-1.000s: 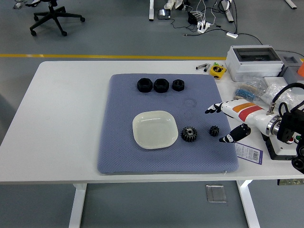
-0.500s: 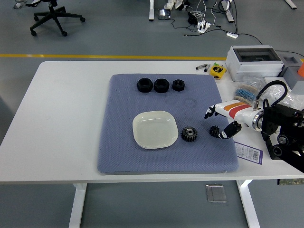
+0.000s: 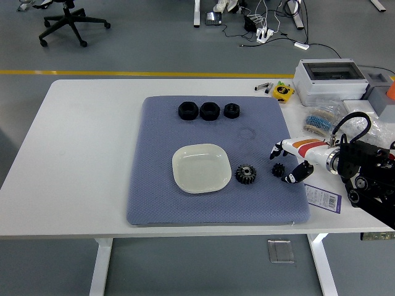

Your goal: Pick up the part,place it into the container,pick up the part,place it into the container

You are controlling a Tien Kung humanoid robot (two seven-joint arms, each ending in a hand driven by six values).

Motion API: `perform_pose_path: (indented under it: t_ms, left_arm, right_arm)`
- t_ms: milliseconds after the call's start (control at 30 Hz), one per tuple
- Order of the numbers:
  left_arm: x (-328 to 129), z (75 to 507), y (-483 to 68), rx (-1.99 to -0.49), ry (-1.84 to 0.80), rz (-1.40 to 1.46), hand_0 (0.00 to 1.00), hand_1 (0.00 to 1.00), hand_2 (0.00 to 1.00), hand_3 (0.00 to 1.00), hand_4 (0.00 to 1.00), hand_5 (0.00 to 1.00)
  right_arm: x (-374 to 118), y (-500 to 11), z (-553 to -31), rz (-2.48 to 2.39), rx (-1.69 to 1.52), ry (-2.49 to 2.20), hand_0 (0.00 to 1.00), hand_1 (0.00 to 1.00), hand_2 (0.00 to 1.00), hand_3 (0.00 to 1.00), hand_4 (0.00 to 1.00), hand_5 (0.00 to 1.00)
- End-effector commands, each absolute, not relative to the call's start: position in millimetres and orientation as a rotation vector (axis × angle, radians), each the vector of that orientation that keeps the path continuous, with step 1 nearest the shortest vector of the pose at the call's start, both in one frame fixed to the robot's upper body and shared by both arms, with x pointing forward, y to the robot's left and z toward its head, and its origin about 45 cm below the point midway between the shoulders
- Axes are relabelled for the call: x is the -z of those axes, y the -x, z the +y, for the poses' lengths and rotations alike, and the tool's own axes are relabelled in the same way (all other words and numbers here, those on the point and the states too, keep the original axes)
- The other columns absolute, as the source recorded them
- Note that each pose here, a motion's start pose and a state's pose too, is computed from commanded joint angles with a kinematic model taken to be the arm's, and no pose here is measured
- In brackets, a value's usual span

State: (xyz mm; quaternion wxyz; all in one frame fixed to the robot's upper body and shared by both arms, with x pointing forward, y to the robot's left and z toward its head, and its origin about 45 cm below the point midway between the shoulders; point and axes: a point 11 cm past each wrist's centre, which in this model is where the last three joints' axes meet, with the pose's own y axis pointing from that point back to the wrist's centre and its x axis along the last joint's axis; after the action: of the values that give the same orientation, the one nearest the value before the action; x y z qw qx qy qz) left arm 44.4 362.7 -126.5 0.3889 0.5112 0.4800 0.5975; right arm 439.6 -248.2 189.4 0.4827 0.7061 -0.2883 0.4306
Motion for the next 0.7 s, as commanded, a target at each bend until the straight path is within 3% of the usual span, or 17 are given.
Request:
perform_pose_path:
  t_ms: [367, 400, 700]
  left_arm:
    - [126, 363, -47, -1.52, -1.3, 1.214, 0.831, 0.767, 0.798, 0.579, 0.497, 0.737]
    - [126, 363, -48, -1.519, -1.301, 1.213, 0.832, 0.768, 0.799, 0.578, 0.496, 0.736]
    - [126, 363, -50, -1.51, -1.307, 1.209, 0.832, 0.769, 0.799, 0.578, 0.495, 0.736]
  right_arm:
    - [-182, -440, -253, -0.698, -1.034, -1.707, 0.657, 0.666, 0.686, 0.607, 0.775, 0.125]
    - [-181, -440, -254, -0.697, -1.031, -1.705, 0.62, 0.608, 0.613, 0.544, 0.71, 0.139]
    - [-174, -438, -257, -0.707, -1.02, -1.708, 0.6, 0.596, 0.597, 0.539, 0.7, 0.147]
